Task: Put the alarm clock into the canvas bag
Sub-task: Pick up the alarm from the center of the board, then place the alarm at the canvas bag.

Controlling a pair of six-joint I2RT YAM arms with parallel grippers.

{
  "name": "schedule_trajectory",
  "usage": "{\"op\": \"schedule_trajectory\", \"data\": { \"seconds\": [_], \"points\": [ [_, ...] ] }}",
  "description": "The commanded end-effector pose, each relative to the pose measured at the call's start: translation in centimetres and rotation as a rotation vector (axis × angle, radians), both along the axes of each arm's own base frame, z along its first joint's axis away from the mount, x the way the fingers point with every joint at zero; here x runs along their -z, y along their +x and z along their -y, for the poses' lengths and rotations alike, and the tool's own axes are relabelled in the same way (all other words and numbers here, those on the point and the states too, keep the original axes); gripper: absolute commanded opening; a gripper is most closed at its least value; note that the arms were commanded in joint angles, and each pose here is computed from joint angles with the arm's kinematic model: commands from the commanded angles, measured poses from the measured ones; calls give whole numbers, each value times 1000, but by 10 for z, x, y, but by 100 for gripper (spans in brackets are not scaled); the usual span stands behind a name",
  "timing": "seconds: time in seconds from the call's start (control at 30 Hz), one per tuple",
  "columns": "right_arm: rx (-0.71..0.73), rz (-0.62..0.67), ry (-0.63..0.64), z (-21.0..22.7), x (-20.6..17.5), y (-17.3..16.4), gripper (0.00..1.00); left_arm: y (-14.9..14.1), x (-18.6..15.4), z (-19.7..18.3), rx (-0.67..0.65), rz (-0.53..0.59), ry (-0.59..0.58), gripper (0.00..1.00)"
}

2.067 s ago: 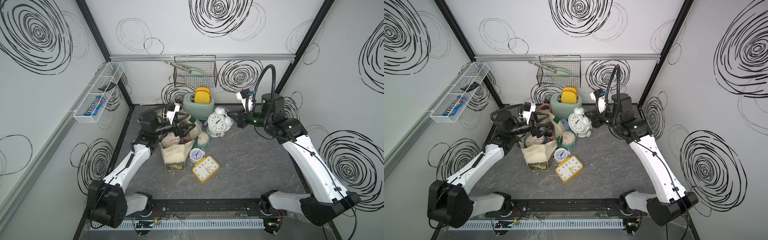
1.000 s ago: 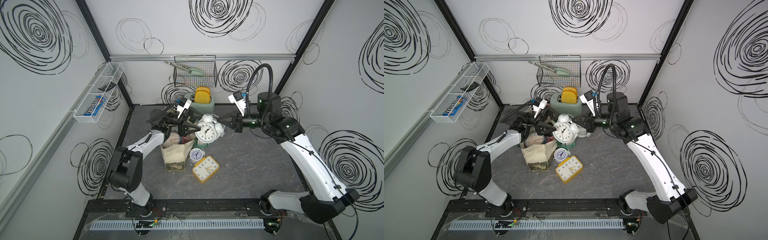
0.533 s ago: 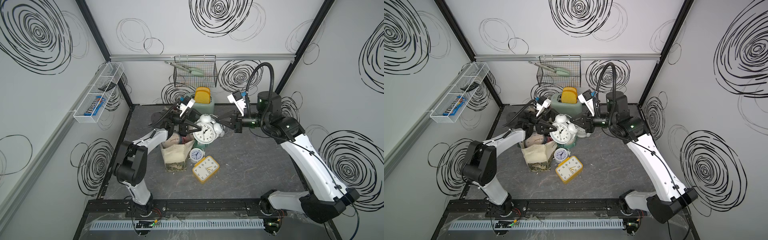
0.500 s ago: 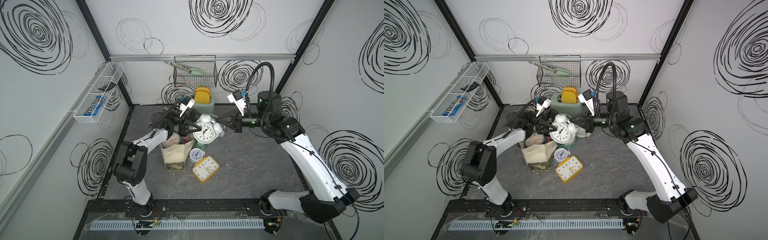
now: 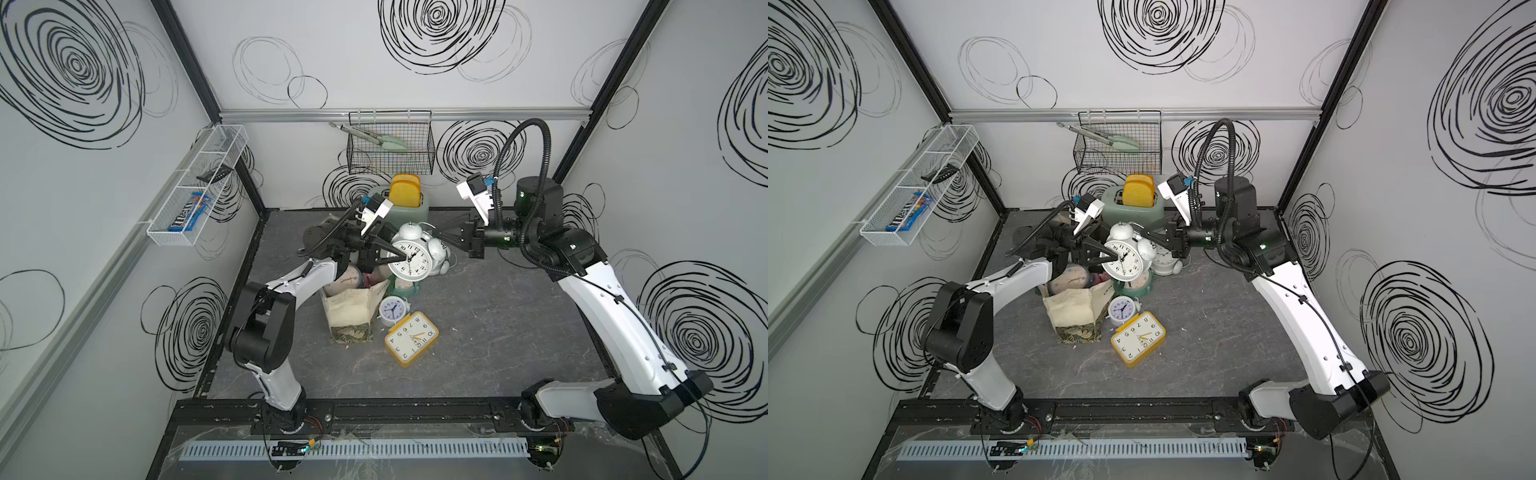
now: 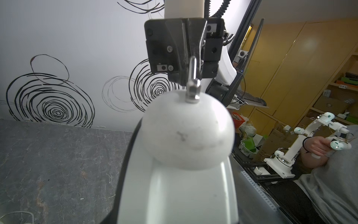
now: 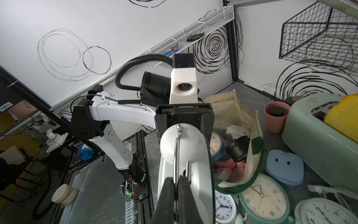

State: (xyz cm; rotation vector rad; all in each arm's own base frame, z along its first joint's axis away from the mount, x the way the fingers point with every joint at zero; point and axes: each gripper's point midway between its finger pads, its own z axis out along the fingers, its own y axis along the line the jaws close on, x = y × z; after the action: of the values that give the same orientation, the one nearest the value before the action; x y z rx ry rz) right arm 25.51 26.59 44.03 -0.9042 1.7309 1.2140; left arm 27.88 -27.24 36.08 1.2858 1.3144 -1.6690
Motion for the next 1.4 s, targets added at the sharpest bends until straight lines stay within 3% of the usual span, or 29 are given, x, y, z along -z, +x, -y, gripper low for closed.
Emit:
{"op": "schedule_trajectory", "data": {
  "seconds": [0.0,0.1,0.23,0.37,0.43,0.53,0.63,0.8,0.97,1.03,1.1,1.23,1.37],
  "points": [
    [-68,115,102,7,-32,-8,0,-8,-16,-6,-9,141,-43,42],
    [-97,131,121,11,-34,-9,0,-7,-17,-7,-13,137,-46,35],
    [-103,137,128,14,-34,-5,14,-4,-17,-7,-17,133,-47,34],
    [-50,124,123,21,-29,9,44,0,-19,-9,-33,127,-56,33],
    [21,114,115,27,-27,21,66,2,-21,-10,-43,127,-63,33],
    [115,110,113,38,-26,34,84,9,-23,-13,-62,117,-73,31],
    [206,134,102,48,-30,39,93,17,-28,-17,-97,102,-96,29],
    [282,154,98,59,-33,41,97,35,-41,-28,-185,86,-125,28],
    [320,144,103,64,-31,44,97,66,-51,-41,-368,89,-115,28],
    [329,134,107,64,-29,45,97,90,-47,-46,-529,60,-46,28],
    [353,126,105,67,-25,47,97,94,-48,-50,-589,55,-23,29],
    [422,104,88,75,-10,51,100,124,-43,-82,-891,-66,42,24],
    [495,88,84,85,8,51,97,119,-33,-106,-1119,-155,127,27]
  ]
}}
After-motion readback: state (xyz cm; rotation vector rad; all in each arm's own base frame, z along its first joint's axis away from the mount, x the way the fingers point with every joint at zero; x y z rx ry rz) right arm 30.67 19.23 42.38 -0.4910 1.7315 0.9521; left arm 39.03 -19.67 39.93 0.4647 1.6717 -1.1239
